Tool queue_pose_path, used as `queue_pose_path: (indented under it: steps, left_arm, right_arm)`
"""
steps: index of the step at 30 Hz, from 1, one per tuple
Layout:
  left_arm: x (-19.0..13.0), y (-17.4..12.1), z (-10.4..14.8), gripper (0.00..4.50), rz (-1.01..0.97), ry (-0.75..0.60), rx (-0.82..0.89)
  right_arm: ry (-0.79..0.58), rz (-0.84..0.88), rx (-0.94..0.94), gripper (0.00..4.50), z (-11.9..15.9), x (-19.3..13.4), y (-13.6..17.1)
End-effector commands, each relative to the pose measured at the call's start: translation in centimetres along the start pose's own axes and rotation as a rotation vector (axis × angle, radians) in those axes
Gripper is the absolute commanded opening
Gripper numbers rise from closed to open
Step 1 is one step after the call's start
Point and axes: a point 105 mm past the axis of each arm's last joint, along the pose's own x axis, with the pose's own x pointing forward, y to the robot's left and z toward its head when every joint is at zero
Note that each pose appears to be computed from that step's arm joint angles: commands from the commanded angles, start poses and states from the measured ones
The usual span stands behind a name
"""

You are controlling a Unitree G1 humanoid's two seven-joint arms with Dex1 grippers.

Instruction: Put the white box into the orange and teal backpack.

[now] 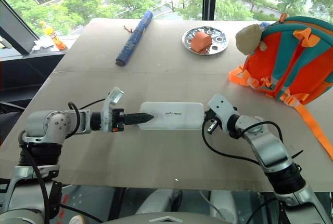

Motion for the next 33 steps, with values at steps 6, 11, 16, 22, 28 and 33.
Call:
queue_pose_path:
  steps: [6,11,16,22,28,33]
  left_arm:
    - [1.3,-1.6,-0.3,4.46,-0.130,-0.040,-0.105]
    - [1.2,-1.8,-0.1,3.83,-0.148,-0.084,-0.151]
    - [1.0,-2.0,0.1,1.94,-0.166,-0.122,-0.174]
    - [0.9,-2.5,0.1,1.05,-0.188,-0.146,-0.172]
    - [0.2,-4.0,1.2,1.05,-0.246,-0.197,-0.134]
    - [-0.3,-5.7,2.6,1.05,-0.289,-0.246,-0.064]
  right_arm:
    - [-0.035,0.075,0.012,0.00,0.9,2.5,2.2]
    - [-0.045,0.027,0.029,0.00,0.3,1.5,1.2]
    - [-0.229,-0.004,0.128,0.25,2.6,-2.9,-0.6]
    - [-0.302,-0.126,0.117,2.29,3.8,-9.8,-2.3]
    - [-0.212,-0.307,0.142,4.50,2.6,-17.6,-5.2]
    - [-0.123,-0.443,0.210,4.50,1.8,-21.3,-7.9]
